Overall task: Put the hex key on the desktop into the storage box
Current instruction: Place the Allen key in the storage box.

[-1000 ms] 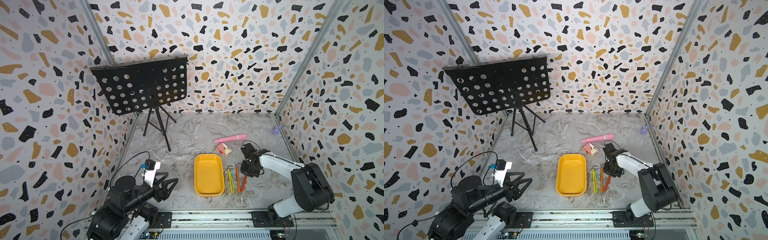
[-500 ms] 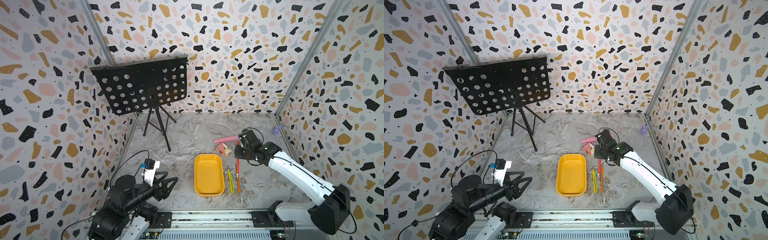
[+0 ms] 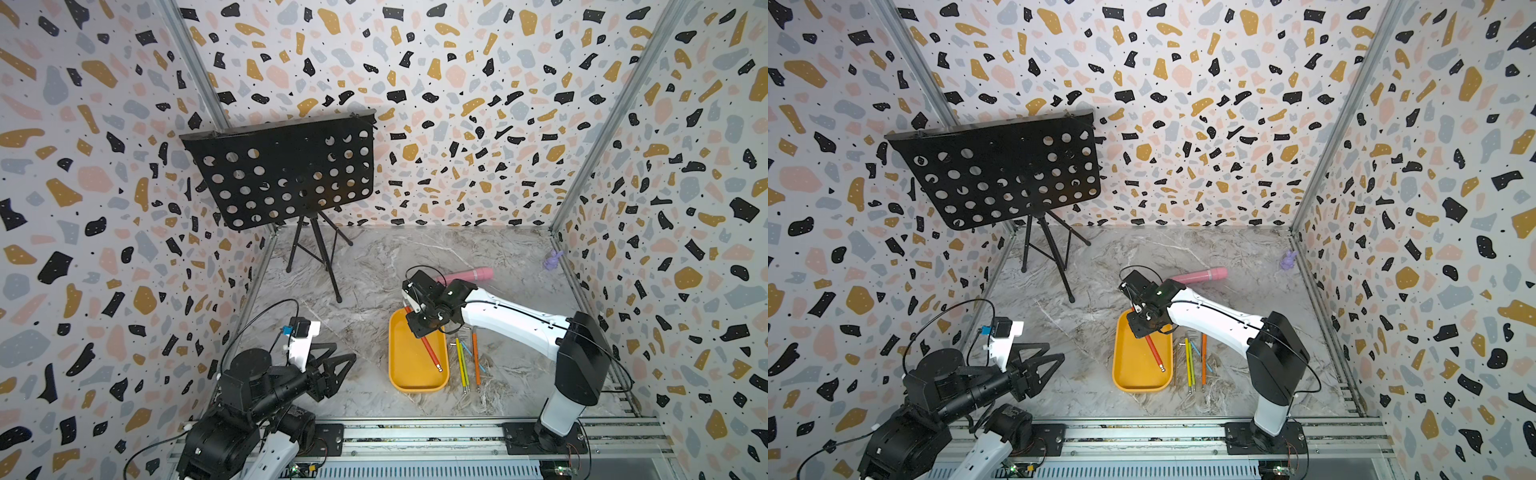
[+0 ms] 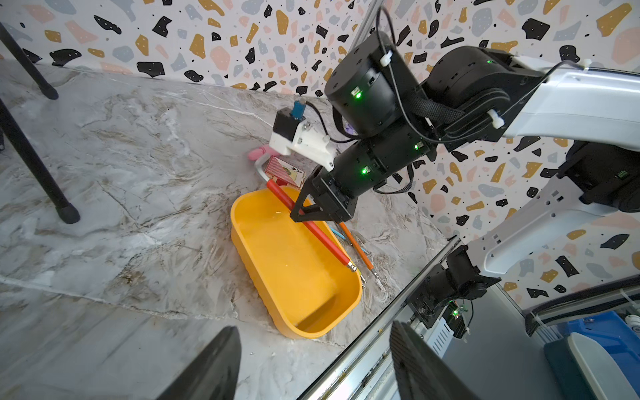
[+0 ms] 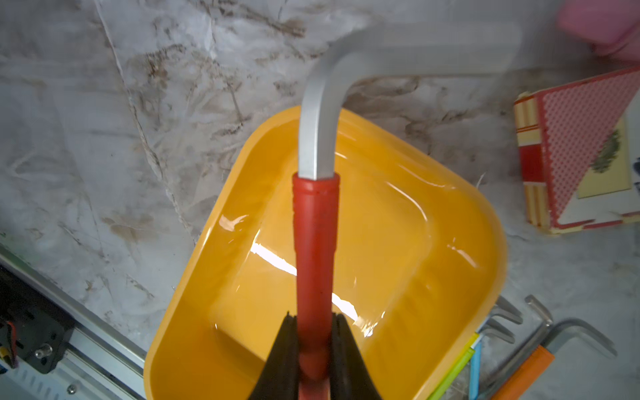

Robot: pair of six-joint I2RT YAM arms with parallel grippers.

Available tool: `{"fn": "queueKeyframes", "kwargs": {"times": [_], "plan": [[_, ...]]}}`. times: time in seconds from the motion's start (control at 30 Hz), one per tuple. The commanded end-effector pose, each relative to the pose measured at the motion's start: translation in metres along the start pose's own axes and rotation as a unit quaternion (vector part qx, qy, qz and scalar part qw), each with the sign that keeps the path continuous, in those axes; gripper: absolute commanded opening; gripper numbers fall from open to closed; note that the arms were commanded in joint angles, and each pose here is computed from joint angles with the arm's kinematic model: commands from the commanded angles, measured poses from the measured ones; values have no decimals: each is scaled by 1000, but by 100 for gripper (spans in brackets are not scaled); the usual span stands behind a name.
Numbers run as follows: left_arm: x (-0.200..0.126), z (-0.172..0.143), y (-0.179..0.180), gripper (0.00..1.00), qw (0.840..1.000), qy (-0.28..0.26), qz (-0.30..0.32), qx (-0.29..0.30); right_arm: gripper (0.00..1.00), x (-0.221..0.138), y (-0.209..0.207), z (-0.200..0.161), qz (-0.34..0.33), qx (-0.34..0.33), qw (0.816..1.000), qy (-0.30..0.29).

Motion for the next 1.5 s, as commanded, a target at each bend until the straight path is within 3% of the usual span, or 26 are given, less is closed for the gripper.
{"fn": "queueKeyframes", "kwargs": {"times": [0.0, 0.8, 1.4, 1.43, 1.47], "plan": [[2, 5, -2, 72, 1000, -12, -10, 10, 0, -13, 3, 3, 11, 8, 1000, 6], [1, 5, -2, 72, 1000, -12, -10, 10, 0, 31, 24, -16, 10, 25, 997, 73], [2, 5, -2, 72, 1000, -12, -8, 9, 0, 73, 21, -8, -15, 14, 995, 102], [2, 5, -2, 72, 1000, -11, -9, 9, 4, 74, 20, -8, -15, 17, 994, 103], [2, 5, -2, 72, 1000, -11, -8, 9, 15, 74, 20, -9, -15, 17, 994, 104]]}}
Point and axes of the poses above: each gripper's point midway between its finger pads, its own x axis out along the fingers, its own y axis along the line the jaws close on, z = x × y, the point moved 9 cm from there along -x, back along the fingers, and after that the axes turned 10 degrees about -x, right-handed, at the moved point
